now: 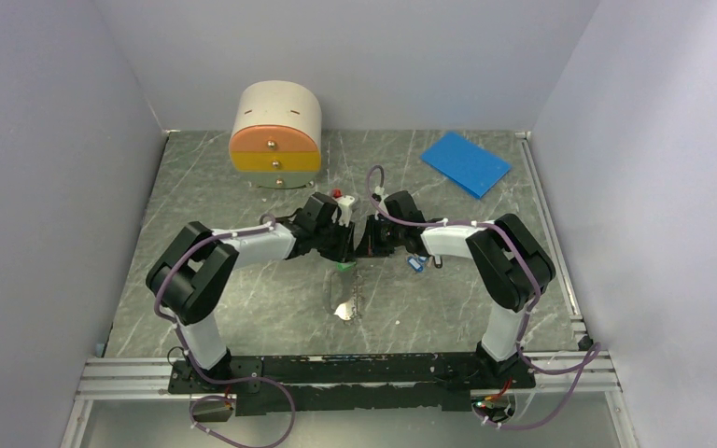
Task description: Remove the keys from the keyring
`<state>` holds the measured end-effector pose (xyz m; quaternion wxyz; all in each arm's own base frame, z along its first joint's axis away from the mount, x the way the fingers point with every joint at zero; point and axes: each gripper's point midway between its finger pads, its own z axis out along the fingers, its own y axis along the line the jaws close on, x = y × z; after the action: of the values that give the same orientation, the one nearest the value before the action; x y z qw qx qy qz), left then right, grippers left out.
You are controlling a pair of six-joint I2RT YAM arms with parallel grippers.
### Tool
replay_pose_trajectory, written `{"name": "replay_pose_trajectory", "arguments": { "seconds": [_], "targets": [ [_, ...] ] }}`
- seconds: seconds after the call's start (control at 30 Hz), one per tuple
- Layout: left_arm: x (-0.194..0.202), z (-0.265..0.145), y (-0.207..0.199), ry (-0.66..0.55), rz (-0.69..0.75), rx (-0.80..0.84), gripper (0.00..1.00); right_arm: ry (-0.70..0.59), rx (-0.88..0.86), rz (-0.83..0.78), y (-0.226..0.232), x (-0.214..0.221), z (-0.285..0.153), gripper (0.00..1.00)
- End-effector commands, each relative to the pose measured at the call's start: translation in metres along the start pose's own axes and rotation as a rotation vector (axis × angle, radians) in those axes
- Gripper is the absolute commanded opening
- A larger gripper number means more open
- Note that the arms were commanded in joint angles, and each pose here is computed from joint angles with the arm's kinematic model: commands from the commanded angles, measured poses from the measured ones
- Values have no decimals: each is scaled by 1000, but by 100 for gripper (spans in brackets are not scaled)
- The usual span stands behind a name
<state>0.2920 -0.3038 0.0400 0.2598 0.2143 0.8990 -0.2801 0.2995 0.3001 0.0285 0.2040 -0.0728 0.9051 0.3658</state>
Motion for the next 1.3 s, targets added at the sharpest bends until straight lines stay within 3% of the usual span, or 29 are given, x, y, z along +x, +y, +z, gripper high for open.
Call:
{"name": "replay_pose_trajectory", "arguments": {
  "seconds": [0.0,0.2,0.47,0.87,1.1,1.27],
  "targets": [
    [-6,1,-8,16,32,34,30,-44,-49,-23,14,-16,-4,0],
    [-8,0,-9,16,18,38,31,-51,-48,-28,15,-18,-5,0],
    [-2,-4,20,31,25,-125,22,-55,-51,-41,17,-18,-7,0],
    [3,-2,54,13,60,-286,22,-63,-67,-57,23,-20,-10,0],
    [-21,-20,13,-173,130,-81,30,-65,-65,-53,24,-20,-10,0],
    [-24,-26,-2,-186,130,-5,31,-68,-65,-53,24,-21,-11,0]
  ]
}}
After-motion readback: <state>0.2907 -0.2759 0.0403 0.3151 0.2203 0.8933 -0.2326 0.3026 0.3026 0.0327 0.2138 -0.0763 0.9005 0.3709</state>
